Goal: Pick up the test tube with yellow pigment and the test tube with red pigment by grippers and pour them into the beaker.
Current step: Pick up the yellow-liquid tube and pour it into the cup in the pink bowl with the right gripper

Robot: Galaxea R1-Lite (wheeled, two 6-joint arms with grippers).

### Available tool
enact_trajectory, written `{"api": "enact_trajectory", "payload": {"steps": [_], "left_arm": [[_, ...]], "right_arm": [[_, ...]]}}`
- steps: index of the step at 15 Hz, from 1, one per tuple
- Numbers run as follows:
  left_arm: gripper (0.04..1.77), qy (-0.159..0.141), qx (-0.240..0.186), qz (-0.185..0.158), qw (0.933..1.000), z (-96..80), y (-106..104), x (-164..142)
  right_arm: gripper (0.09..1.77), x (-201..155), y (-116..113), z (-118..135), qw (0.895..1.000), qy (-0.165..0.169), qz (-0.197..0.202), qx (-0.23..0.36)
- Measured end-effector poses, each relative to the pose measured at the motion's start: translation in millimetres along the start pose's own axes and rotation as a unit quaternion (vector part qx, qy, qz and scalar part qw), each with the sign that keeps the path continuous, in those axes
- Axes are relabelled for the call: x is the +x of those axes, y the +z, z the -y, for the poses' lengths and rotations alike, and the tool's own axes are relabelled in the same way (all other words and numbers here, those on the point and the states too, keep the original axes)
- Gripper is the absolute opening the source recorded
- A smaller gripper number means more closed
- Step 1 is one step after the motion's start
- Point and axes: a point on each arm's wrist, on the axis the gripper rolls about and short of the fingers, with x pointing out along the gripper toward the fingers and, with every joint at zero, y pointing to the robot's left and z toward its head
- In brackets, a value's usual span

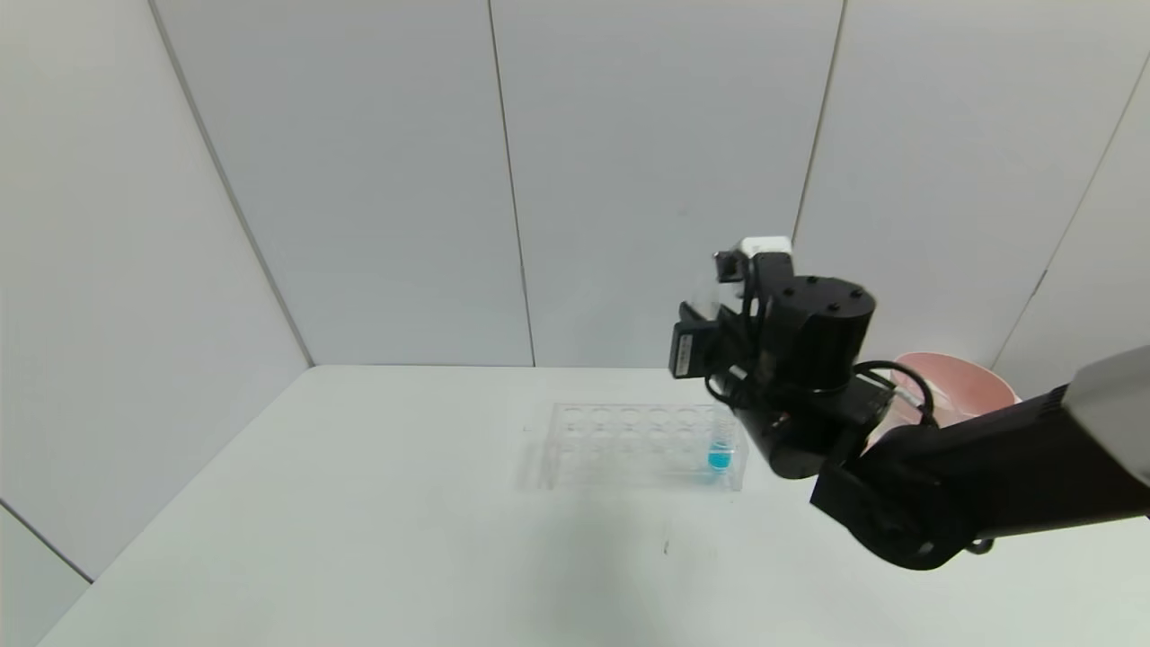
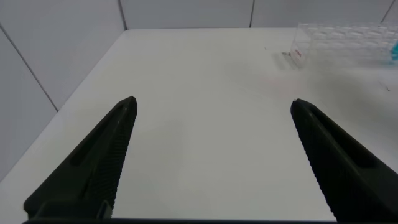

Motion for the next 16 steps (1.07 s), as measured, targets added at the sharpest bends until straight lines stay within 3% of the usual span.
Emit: {"api": "enact_trajectory", "payload": {"steps": [4, 7, 10, 12, 14, 16], "left_arm": [[1.76, 0.0, 0.0, 0.0, 1.0, 0.0, 0, 0], [1.76, 0.0, 0.0, 0.0, 1.0, 0.0, 0, 0], [1.76, 0.0, 0.0, 0.0, 1.0, 0.0, 0, 0], [1.76, 0.0, 0.0, 0.0, 1.0, 0.0, 0, 0], [1.76, 0.0, 0.0, 0.0, 1.0, 0.0, 0, 0], [1.76, 0.0, 0.0, 0.0, 1.0, 0.0, 0, 0]], "right_arm": [[0.49, 8, 33, 72, 0.998, -0.049, 0.032, -0.003], [0.49, 5, 39, 140, 0.998, -0.055, 0.025, -0.02], [0.49, -5, 39, 202, 0.997, -0.033, 0.01, -0.065], [0.49, -13, 41, 238, 0.994, 0.012, 0.011, -0.109], [0.49, -19, 40, 268, 0.984, 0.058, 0.013, -0.167], [0.49, -23, 35, 294, 0.971, 0.072, 0.01, -0.228]]}}
